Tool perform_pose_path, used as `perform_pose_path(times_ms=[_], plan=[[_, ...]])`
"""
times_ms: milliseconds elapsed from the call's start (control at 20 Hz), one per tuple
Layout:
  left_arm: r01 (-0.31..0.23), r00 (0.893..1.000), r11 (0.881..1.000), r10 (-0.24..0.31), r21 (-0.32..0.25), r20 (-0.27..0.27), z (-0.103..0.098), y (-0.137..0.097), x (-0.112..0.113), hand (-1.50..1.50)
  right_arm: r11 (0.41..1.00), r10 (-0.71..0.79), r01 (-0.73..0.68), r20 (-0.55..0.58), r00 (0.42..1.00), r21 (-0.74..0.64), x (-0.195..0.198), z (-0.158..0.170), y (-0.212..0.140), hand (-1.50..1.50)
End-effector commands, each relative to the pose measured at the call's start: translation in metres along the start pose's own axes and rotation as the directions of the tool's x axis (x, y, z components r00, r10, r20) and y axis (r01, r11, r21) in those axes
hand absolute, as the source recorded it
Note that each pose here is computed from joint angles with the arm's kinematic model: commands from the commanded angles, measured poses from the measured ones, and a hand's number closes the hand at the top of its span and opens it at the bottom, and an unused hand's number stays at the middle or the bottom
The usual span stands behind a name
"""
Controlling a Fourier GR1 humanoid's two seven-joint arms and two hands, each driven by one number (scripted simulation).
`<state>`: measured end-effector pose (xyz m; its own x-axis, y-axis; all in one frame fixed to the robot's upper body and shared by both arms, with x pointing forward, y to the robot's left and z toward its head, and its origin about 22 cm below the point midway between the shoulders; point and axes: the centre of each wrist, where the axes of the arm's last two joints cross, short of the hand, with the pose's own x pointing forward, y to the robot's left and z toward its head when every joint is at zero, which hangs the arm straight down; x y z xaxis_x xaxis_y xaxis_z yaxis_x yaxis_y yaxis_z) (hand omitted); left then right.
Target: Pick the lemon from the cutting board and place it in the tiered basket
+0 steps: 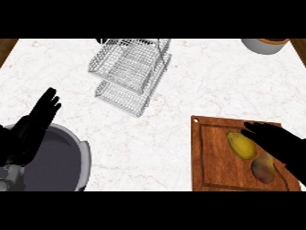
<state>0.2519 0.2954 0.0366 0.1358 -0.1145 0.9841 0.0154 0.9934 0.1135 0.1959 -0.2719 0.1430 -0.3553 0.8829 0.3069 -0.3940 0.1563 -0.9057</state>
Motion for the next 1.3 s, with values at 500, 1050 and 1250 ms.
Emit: perform_pose_path(times_ms=[500,1050,1250], plan=[[-0.003,1.0,1.0,0.003,-0.016,-0.01,0.006,0.004,0.013,0.0,1.0,0.018,-0.019,-0.169,0.986,-0.005,-0.006,-0.068,0.067,-1.5],[-0.006,1.0,1.0,0.006,-0.001,-0.026,-0.007,-0.008,-0.004,0.0,0.99,0.083,-0.1,-0.172,0.982,-0.097,-0.038,-0.075,0.098,-1.5],[-0.013,1.0,1.0,0.013,-0.004,-0.025,0.002,-0.002,-0.014,0.0,0.991,0.082,-0.1,-0.192,0.978,-0.084,-0.071,-0.079,0.078,-1.5]])
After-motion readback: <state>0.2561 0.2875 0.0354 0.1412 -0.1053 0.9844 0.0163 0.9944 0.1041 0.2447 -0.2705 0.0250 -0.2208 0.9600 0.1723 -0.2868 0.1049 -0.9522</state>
